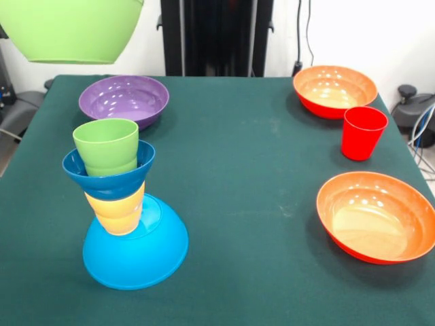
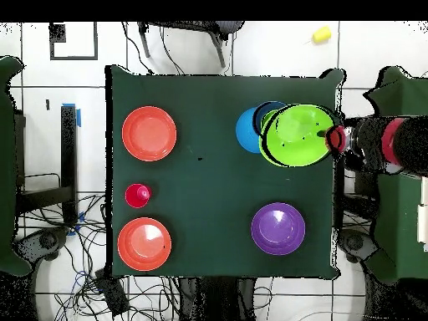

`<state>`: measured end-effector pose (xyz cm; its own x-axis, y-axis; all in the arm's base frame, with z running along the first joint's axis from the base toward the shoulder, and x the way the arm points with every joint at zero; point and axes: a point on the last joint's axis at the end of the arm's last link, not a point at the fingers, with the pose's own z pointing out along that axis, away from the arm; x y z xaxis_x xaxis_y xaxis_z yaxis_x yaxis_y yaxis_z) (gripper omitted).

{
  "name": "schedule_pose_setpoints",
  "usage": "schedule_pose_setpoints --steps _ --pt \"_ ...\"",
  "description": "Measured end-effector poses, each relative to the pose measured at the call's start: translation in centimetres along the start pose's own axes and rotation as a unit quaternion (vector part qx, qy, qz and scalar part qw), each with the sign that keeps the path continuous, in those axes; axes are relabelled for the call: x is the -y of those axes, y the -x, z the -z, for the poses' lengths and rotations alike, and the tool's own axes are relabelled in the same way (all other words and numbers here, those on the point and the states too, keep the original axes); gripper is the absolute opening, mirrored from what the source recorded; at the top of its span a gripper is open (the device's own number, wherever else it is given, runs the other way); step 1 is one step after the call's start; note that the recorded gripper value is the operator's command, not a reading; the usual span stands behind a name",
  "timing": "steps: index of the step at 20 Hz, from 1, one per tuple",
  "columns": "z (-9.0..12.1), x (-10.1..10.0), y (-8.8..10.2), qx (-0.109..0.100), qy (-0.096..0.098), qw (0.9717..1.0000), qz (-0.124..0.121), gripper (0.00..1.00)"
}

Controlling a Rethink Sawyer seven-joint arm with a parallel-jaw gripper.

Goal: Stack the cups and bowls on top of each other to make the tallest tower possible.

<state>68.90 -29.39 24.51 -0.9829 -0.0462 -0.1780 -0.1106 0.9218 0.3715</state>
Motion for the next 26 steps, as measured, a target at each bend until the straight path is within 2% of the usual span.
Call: schedule_pose_setpoints --steps 5,12,13,15,16,19,21,23,24,26 --pt "-0.7 -0.4 0.2 0.002 0.000 1.0000 0.004 0.00" --pt "-1.9 -1.8 0.8 0.015 -0.029 0.9991 0.028 0.00" --pt "-2.3 -2.8 0.9 0.017 -0.040 0.9983 0.040 0.00" --pt "-2.7 -3.7 1.0 0.019 -0.048 0.9974 0.050 0.00" --pt "-3.3 -5.2 1.2 0.020 -0.061 0.9957 0.067 0.00" --pt "-4.1 -7.3 1.3 0.023 -0.075 0.9929 0.089 0.00" --pt "-4.9 -9.4 1.4 0.024 -0.085 0.9899 0.110 0.00" --pt "-5.4 -10.8 1.5 0.024 -0.089 0.9883 0.122 0.00" --pt "-6.2 -12.9 1.6 0.026 -0.093 0.9855 0.140 0.00" --pt "-6.7 -14.4 1.7 0.025 -0.095 0.9837 0.151 0.00"
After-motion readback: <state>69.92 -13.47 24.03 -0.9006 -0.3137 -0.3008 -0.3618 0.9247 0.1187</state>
